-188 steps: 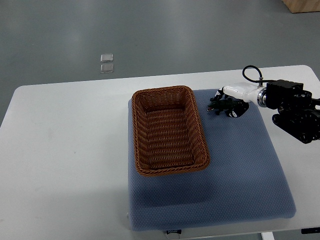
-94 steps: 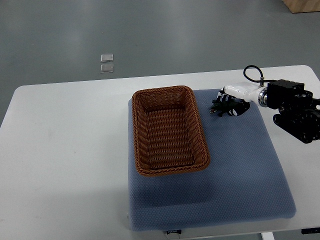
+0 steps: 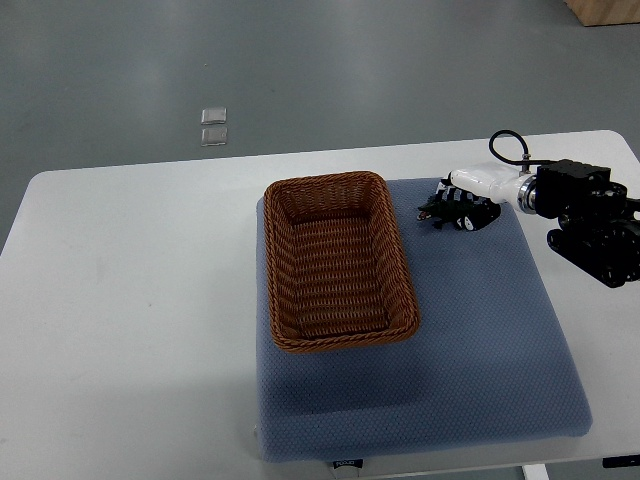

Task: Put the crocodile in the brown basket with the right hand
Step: 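Lift the crocodile and carry it over the brown basket, releasing it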

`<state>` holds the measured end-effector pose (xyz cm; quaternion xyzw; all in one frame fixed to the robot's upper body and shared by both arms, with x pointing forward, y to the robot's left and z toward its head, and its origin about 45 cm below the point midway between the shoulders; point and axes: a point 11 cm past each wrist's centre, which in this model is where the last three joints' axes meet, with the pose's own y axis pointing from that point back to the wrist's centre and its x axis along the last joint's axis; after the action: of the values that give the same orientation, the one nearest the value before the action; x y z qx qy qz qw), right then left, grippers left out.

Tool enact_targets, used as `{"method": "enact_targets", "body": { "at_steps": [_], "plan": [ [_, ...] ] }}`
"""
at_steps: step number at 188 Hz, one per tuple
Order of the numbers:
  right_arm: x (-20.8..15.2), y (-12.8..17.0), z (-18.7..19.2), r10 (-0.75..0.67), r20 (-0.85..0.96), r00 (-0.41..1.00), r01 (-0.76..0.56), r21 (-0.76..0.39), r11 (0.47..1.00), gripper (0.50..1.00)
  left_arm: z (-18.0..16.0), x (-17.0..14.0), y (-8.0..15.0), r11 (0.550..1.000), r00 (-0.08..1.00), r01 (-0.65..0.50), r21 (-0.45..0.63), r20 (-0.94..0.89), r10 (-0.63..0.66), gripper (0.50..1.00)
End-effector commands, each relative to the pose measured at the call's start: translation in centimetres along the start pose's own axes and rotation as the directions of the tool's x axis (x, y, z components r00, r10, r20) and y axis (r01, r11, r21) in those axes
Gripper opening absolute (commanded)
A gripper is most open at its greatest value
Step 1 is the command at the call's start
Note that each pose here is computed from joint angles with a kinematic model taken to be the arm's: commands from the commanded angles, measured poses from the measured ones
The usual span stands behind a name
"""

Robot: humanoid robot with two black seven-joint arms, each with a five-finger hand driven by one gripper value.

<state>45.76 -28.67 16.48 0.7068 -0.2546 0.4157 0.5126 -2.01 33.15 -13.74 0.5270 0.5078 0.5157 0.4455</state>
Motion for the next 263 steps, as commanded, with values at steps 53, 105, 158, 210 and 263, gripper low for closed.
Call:
{"method": "enact_targets", "body": {
  "at_steps": [53,105,158,210,263],
  "plan": [
    [0.9,0.4,0.8,0.04,-0.013,0.999,-0.04,-0.012,0.999,0.5,0.0,0.0,0.0,1.0,1.0,0.0,0.0,0.0,0.0,1.0],
    [3.8,0.4,-0.5,0.106,-0.022,0.994,-0.106,0.027,0.994,0.5,0.0,0.0,0.0,1.0,1.0,0.0,0.0,0.0,0.0,1.0],
    [6.9,0.6,-4.1,0.175,-0.05,0.983,-0.165,0.152,0.974,0.5,0.0,0.0,0.0,1.0,1.0,0.0,0.0,0.0,0.0,1.0],
    [8.0,1.1,-10.6,0.208,-0.057,0.976,-0.17,0.393,0.904,0.5,0.0,0.0,0.0,1.0,1.0,0.0,0.0,0.0,0.0,1.0],
    [6.8,1.2,-14.7,0.193,-0.061,0.979,-0.137,0.502,0.854,0.5,0.0,0.0,0.0,1.0,1.0,0.0,0.0,0.0,0.0,1.0]
  ]
}}
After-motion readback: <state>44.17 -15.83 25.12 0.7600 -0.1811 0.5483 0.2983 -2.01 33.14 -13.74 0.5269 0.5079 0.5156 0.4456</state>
